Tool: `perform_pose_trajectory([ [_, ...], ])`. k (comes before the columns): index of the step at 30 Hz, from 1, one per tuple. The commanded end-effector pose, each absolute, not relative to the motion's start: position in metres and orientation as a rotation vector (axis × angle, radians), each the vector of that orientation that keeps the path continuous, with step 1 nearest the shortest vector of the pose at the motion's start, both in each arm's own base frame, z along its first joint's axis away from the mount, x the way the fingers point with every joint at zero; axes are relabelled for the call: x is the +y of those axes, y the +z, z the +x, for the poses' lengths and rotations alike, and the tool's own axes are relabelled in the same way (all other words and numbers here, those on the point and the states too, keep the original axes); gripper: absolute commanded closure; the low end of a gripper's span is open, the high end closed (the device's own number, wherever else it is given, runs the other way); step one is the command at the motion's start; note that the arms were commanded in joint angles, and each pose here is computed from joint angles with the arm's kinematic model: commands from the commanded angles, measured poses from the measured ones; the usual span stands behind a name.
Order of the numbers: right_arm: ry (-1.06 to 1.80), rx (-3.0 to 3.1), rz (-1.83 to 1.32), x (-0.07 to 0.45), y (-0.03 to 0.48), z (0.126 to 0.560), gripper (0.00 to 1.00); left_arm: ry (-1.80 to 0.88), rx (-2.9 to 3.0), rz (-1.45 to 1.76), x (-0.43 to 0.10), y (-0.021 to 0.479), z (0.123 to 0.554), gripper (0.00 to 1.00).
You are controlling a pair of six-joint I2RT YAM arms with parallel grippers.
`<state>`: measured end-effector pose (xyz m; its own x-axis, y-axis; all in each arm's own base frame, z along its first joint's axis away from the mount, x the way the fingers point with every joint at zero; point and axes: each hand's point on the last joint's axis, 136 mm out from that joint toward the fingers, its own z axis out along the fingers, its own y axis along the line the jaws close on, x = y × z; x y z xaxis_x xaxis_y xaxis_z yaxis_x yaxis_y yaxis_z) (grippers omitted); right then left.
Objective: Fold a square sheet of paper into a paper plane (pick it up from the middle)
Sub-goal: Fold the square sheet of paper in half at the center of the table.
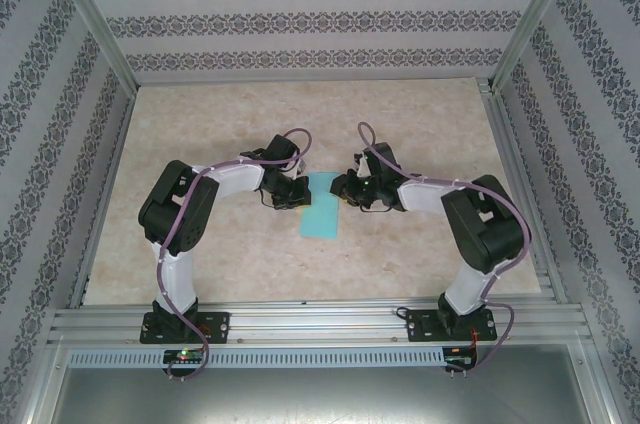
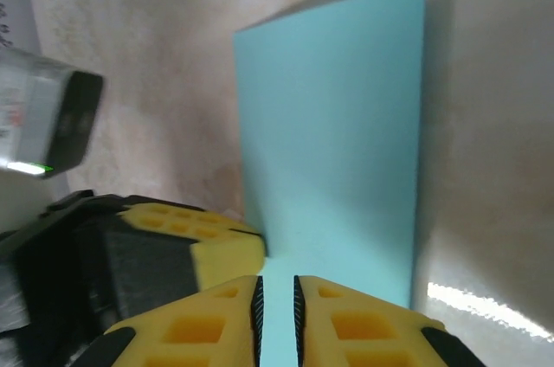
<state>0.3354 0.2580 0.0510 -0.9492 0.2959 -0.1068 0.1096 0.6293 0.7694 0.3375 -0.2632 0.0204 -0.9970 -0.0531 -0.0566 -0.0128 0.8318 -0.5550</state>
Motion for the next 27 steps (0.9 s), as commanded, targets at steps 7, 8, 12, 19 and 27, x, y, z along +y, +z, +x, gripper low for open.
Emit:
perform_pose_trajectory([
  [7, 1.204, 2.721, 0.384, 0.258, 0.008, 0.329, 0.80, -0.798, 3.039, -0.032, -0.256, 0.001, 0.319, 1.00],
  [8, 1.198, 2.724, 0.393, 0.257, 0.006, 0.328, 0.80, -0.796, 3.041, -0.031, -0.255, 0.000, 0.318, 1.00],
  [12, 1.235, 2.674, 0.364, 0.261, 0.029, 0.335, 0.80, -0.795, 3.041, -0.029, -0.256, 0.001, 0.319, 1.00],
  [19, 1.178, 2.637, 0.276, 0.263, 0.066, 0.363, 0.79, -0.795, 3.040, -0.030, -0.256, 0.002, 0.320, 1.00],
  [27, 1.157, 2.651, 0.343, 0.256, 0.049, 0.390, 0.79, -0.799, 3.038, -0.032, -0.256, 0.003, 0.319, 1.00],
])
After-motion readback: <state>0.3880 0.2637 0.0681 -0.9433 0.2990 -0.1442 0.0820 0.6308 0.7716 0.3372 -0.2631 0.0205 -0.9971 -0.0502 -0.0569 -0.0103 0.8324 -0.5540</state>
